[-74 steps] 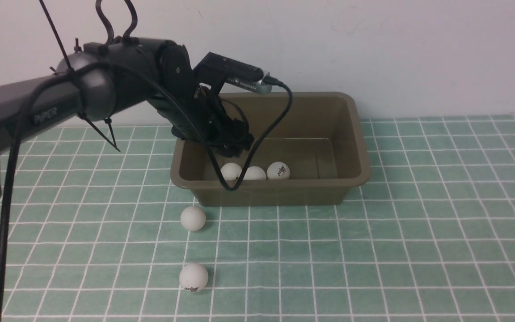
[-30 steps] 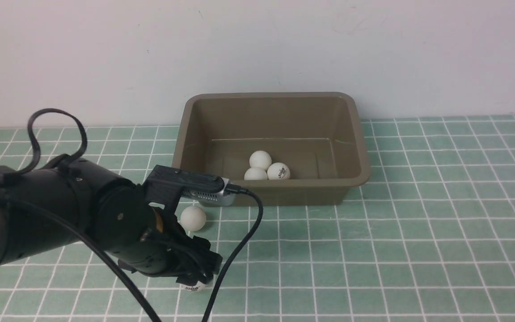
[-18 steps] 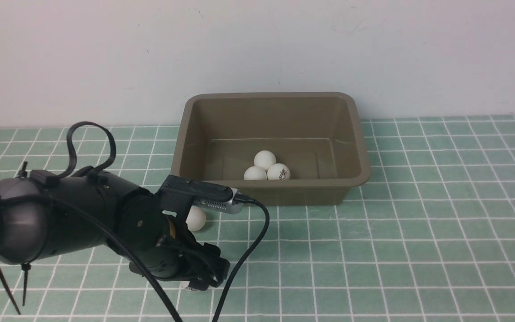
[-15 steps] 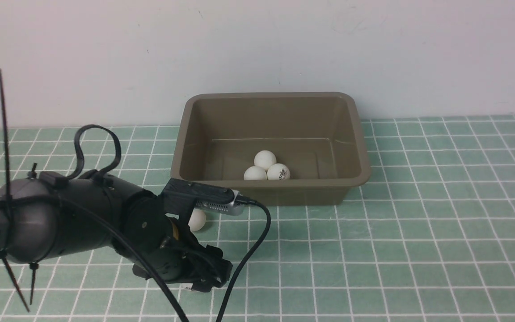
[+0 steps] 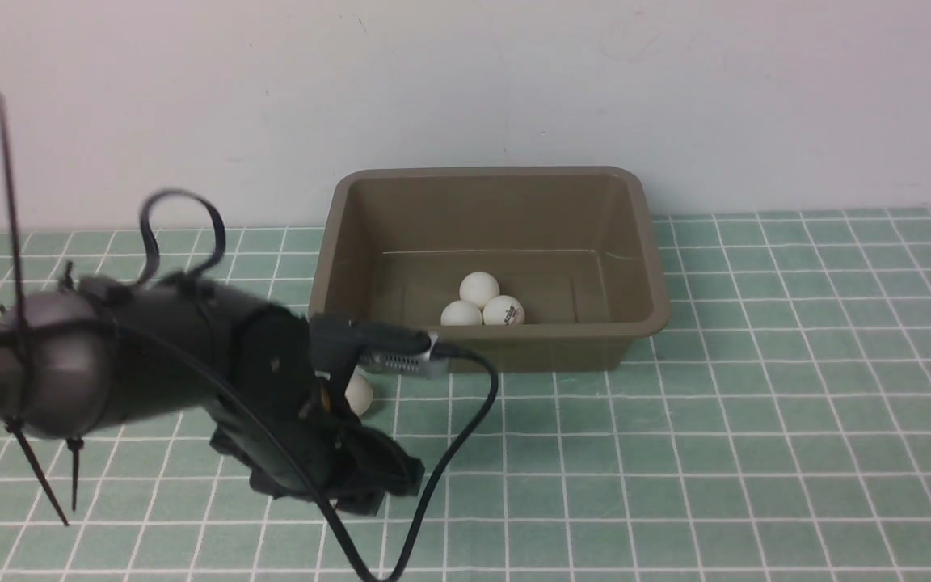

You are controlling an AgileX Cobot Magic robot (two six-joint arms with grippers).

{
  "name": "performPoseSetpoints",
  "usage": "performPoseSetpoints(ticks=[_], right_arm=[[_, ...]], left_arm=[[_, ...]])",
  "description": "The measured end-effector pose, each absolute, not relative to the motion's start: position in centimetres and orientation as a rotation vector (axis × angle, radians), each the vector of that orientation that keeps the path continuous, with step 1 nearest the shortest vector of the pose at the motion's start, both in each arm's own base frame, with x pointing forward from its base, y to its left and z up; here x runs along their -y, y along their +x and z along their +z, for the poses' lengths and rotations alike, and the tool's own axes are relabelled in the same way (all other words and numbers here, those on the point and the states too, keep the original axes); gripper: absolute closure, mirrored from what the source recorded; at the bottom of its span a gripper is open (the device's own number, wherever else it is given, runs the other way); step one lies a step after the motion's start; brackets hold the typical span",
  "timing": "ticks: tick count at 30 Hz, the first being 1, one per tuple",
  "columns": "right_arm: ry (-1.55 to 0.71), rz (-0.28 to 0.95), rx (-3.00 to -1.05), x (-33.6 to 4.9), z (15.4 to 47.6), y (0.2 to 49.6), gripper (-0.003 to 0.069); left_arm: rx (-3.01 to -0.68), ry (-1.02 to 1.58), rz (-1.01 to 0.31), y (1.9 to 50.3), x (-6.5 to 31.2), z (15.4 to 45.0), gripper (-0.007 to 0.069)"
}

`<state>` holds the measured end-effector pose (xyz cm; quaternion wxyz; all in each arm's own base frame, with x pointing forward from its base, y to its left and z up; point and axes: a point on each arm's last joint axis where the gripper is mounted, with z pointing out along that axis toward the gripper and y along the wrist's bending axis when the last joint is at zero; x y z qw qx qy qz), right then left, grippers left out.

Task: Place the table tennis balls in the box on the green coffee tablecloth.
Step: 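Reach for and grasp a ping pong ball on the table beside the basket, then drop the ball into the bin, then reach for and grasp a ping pong ball on the table beside the basket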

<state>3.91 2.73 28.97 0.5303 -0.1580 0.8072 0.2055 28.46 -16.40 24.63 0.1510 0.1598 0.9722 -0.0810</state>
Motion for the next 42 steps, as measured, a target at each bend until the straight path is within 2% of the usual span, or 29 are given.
performPoseSetpoints(ticks=[2,5,11,18,25,29,34,38,42], right_arm=[[-0.378,0.487,-1.926,-2.7,29.0,3.9,0.0676],[-0.379,0.483,-1.926,-2.7,29.0,3.9,0.0676],[-0.379,0.482,-1.926,-2.7,29.0,3.9,0.0676],[-0.379,0.482,-1.926,-2.7,29.0,3.9,0.0676],[-0.379,0.482,-1.926,-2.7,29.0,3.9,0.0676],[-0.379,0.486,-1.929,-2.7,28.9,3.9,0.0676],[-0.38,0.489,-1.938,-2.7,28.9,3.9,0.0676],[-0.379,0.493,-1.942,-2.7,28.8,3.8,0.0676],[-0.378,0.5,-1.946,-2.8,28.8,3.8,0.0676]], left_arm=[[-2.699,0.499,-0.247,29.5,16.9,26.9,0.0272],[-2.609,0.519,-0.251,30.5,17.3,28.3,0.0272],[-2.414,0.54,-0.258,32.8,18.4,29.6,0.0272],[-2.317,0.584,-0.205,35.5,19.5,26.7,0.0272],[-2.327,0.615,-0.185,37.6,20.6,22.0,0.0272],[-2.323,0.584,-0.193,38.5,20.5,20.3,0.0229],[-2.303,0.519,-0.205,39.3,19.6,20.5,0.0127],[-2.316,0.499,-0.191,39.4,18.8,20.8,0.0099],[-2.369,0.493,-0.159,37.9,17.6,23.8,0.0094]])
